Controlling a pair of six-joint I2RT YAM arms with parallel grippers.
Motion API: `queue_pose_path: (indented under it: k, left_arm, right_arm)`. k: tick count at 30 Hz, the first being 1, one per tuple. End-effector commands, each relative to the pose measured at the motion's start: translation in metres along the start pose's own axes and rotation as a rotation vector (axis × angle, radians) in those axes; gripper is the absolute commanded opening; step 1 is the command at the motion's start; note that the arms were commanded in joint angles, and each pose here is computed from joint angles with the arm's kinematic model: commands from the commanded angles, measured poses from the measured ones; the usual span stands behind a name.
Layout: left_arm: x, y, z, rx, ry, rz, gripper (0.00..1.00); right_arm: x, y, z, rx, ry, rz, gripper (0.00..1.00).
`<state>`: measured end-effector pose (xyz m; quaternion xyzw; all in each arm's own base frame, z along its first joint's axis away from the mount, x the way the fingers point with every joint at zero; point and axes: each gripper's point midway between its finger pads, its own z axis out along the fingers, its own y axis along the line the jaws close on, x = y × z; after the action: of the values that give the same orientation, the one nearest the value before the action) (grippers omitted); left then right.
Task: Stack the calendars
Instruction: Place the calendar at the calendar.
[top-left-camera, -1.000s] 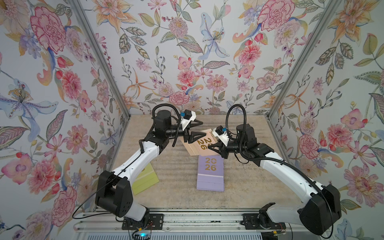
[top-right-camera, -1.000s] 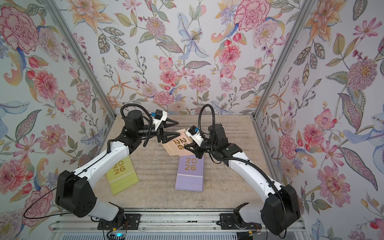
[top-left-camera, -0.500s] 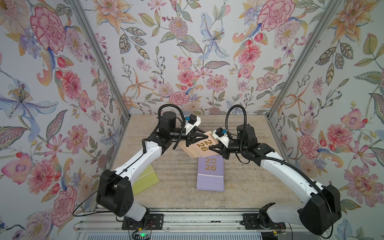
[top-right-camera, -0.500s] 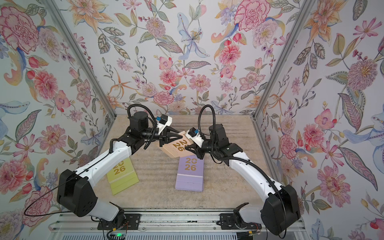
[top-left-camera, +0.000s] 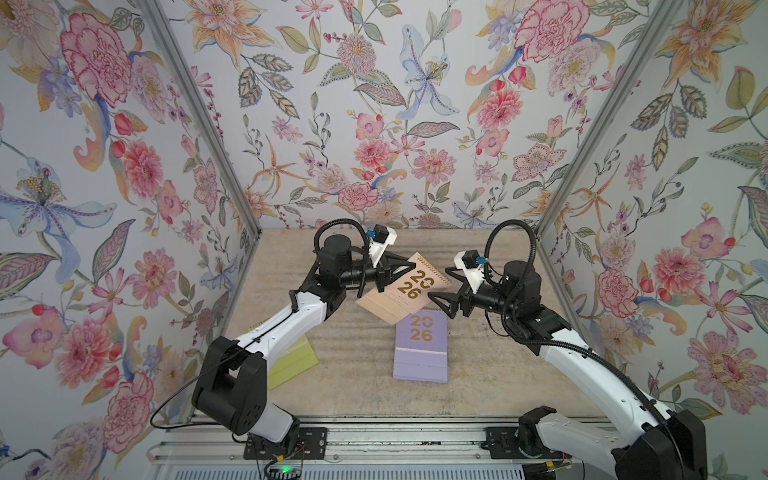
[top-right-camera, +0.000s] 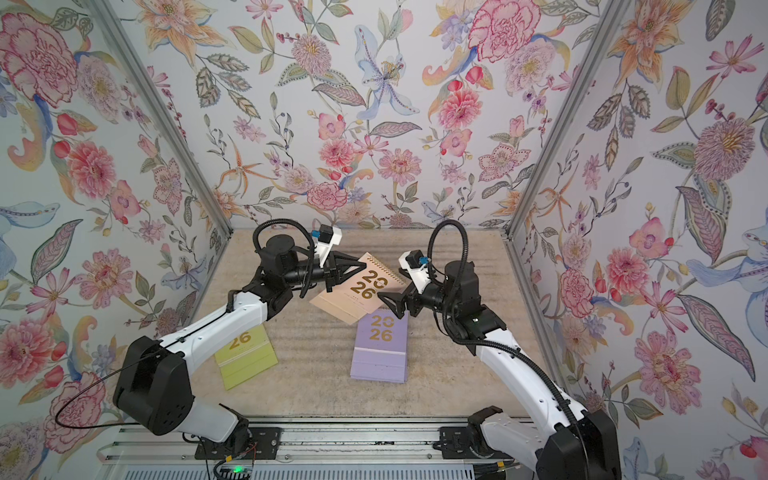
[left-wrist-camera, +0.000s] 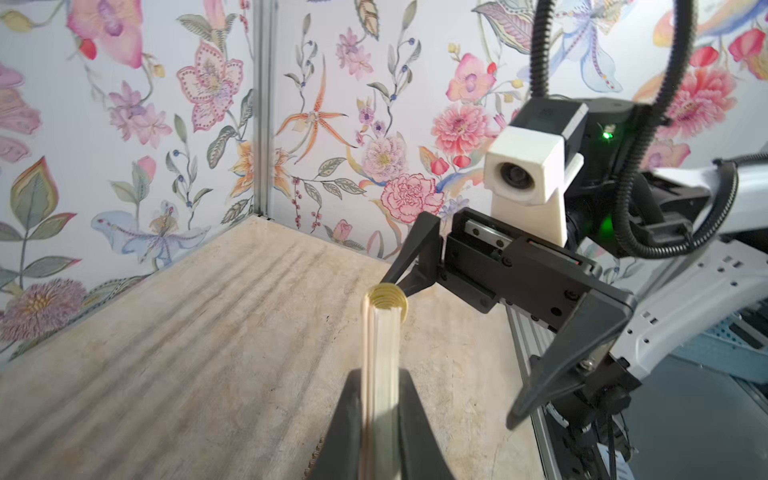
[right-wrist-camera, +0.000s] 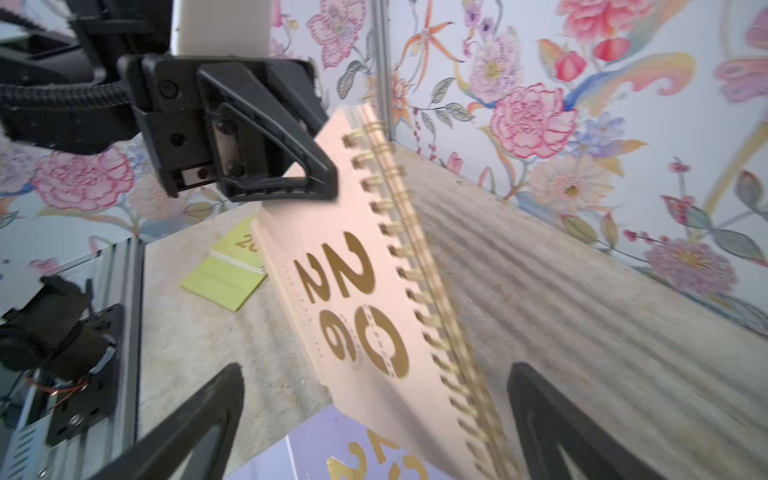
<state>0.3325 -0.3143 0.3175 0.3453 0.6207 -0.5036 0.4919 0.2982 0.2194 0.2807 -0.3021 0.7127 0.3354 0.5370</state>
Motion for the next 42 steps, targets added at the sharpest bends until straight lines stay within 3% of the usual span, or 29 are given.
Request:
queue_pose_path:
  k: [1, 8, 12, 17, 26, 30, 32, 34, 38, 42]
  left_arm:
    - [-0.065, -0.001, -0.021, -0.059, -0.339, -0.162, 0.00]
    - [-0.045, 0.033, -0.032, -0.197, -0.517, -0.536, 0.00]
    - [-0.030, 0.042, -0.039, -0.184, -0.596, -0.740, 0.00]
    - [-0.018, 0.037, -0.027, -0.126, -0.581, -0.834, 0.00]
    - [0.004, 0.040, -0.019, -0.125, -0.560, -0.890, 0.00]
    - [0.014, 0.045, -0.017, -0.152, -0.542, -0.905, 0.00]
    - [0.022, 0.051, -0.016, -0.188, -0.521, -0.921, 0.07]
    - [0.029, 0.053, -0.015, -0.217, -0.500, -0.918, 0.21]
    - [0.055, 0.065, -0.021, -0.330, -0.450, -0.943, 0.54]
    - [0.081, 0.070, -0.042, -0.473, -0.408, -0.938, 0.61]
  right_arm:
    - [-0.023, -0.023, -0.017, 0.099, -0.201, 0.236, 0.99]
    - [0.000, -0.031, -0.006, 0.105, -0.135, 0.583, 0.99]
    - [0.011, -0.035, 0.012, 0.070, -0.045, 0.759, 0.99]
    - [0.009, -0.035, 0.030, 0.004, -0.067, 0.840, 0.94]
    - [-0.010, -0.028, 0.044, -0.093, -0.136, 0.858, 0.58]
    - [-0.011, -0.025, 0.047, -0.104, -0.140, 0.860, 0.31]
    - [-0.009, -0.024, 0.047, -0.108, -0.142, 0.864, 0.17]
    - [-0.004, -0.024, 0.046, -0.100, -0.145, 0.876, 0.02]
    - [0.008, -0.025, 0.040, -0.076, -0.138, 0.888, 0.00]
    - [0.024, -0.022, 0.032, -0.046, -0.108, 0.887, 0.00]
